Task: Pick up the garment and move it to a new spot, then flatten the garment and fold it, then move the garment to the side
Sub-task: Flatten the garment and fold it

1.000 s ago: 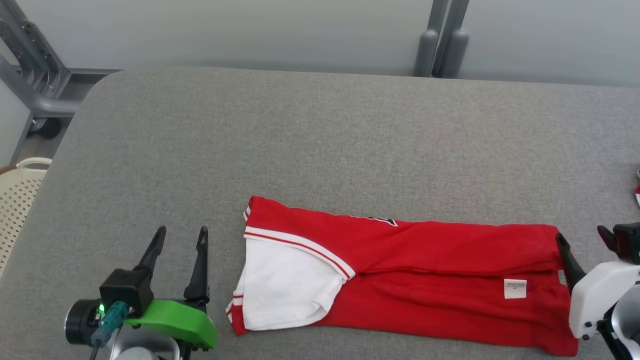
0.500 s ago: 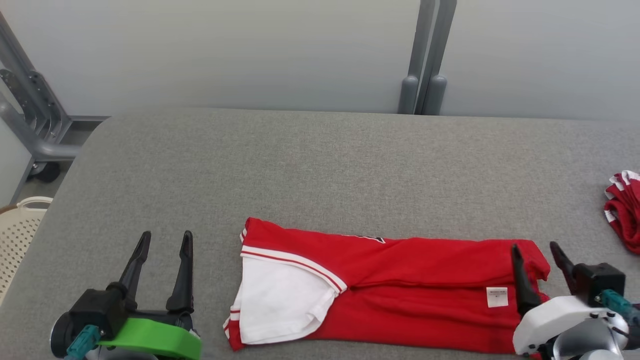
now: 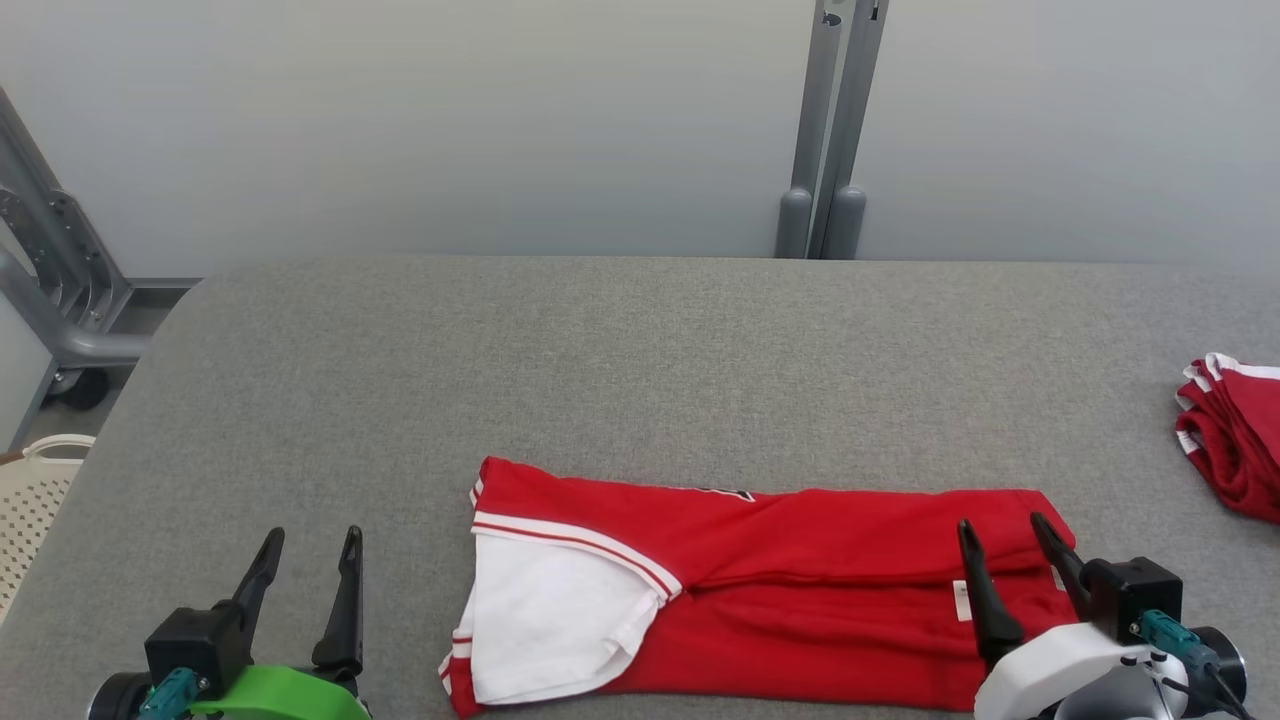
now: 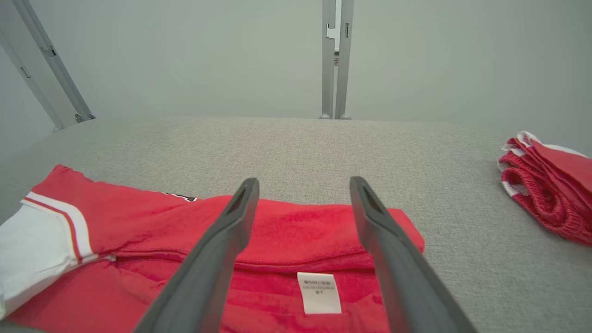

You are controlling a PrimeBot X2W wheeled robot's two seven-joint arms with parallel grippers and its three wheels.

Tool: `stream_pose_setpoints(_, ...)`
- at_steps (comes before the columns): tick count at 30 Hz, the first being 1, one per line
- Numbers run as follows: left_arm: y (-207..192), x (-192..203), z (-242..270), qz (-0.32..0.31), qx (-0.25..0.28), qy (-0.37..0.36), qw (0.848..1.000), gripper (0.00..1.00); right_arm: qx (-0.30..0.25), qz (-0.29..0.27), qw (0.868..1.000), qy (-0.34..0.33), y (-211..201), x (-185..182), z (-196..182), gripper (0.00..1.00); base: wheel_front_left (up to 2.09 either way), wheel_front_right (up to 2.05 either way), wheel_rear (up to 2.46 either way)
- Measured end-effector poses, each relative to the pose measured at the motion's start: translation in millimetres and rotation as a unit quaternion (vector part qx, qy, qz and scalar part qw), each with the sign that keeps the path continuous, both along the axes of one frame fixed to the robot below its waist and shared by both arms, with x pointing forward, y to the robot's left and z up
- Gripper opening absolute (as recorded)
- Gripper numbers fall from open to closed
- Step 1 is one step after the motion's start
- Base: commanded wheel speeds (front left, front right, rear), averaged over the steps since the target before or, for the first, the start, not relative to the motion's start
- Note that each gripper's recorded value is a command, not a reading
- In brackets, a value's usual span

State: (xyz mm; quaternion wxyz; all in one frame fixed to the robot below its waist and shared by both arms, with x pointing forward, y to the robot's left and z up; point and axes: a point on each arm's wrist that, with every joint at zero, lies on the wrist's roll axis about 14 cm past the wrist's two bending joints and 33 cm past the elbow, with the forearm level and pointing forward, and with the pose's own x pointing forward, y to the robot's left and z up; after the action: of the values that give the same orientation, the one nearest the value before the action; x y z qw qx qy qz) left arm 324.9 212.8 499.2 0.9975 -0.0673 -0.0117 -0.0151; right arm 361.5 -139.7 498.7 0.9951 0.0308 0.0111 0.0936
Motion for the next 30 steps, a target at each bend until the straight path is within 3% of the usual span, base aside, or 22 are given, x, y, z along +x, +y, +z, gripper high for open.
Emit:
stream_pose_setpoints(20, -11.9, 5.4, -17.3, -0.015, -0.023, 0.023, 0.999, 1.0, 0.013, 0.005, 1.0, 0.016, 4.9, 4.5, -9.4, 1.0, 0.0, 0.0, 0.0)
stream_pose_setpoints(30, -17.0, 7.7, -23.1, -0.023, -0.027, 0.032, 0.999, 1.0, -0.001, -0.047, 0.994, 0.097, -32.1, 9.1, -33.4, 1.0, 0.0, 0.0, 0.0)
